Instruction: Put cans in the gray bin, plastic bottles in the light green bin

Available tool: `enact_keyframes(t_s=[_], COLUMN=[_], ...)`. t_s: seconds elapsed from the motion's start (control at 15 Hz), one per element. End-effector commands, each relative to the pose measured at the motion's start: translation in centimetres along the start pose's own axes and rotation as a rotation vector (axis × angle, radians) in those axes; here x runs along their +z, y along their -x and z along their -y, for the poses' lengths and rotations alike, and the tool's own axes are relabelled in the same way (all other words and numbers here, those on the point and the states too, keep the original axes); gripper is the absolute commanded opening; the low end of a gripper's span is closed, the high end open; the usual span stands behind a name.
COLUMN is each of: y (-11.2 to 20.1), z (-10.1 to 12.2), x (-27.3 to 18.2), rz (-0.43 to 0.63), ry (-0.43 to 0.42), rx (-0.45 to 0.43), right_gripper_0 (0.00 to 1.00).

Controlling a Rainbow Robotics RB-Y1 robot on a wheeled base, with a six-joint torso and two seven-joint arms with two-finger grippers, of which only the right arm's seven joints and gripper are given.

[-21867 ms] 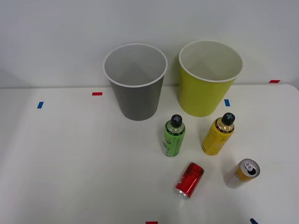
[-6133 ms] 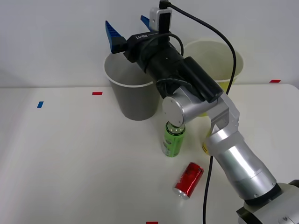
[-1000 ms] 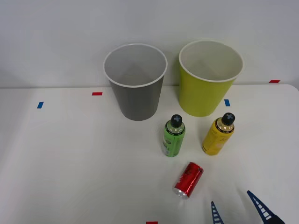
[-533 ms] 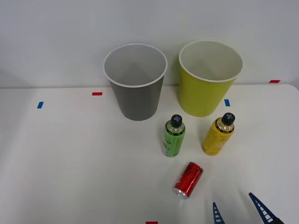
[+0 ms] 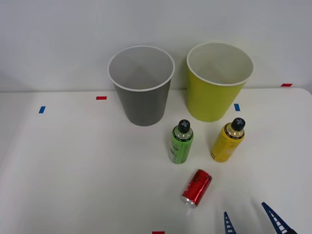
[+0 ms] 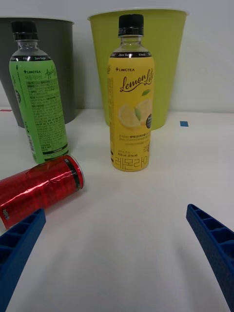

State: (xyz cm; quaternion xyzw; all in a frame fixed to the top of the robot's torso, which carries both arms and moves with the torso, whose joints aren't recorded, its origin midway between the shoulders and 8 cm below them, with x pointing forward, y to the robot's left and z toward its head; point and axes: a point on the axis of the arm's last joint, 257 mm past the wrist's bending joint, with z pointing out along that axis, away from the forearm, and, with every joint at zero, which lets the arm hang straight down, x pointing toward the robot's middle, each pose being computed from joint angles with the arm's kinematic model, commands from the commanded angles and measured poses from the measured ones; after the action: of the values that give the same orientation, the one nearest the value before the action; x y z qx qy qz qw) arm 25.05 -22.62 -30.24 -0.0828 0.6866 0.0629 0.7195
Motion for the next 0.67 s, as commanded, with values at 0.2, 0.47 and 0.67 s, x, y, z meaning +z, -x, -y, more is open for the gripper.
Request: enact_keyframes(t_s=[0.2, 0.47, 0.67], y=[0.0, 0.0, 0.0], z=[0.01, 0.01, 0.01], x=[0.0, 0.0, 0.0], rz=[0.0, 0.0, 0.0], ry=[0.0, 0.0, 0.0], rx=[0.0, 0.0, 0.0], right_gripper_0=[1.0, 1.0, 1.0])
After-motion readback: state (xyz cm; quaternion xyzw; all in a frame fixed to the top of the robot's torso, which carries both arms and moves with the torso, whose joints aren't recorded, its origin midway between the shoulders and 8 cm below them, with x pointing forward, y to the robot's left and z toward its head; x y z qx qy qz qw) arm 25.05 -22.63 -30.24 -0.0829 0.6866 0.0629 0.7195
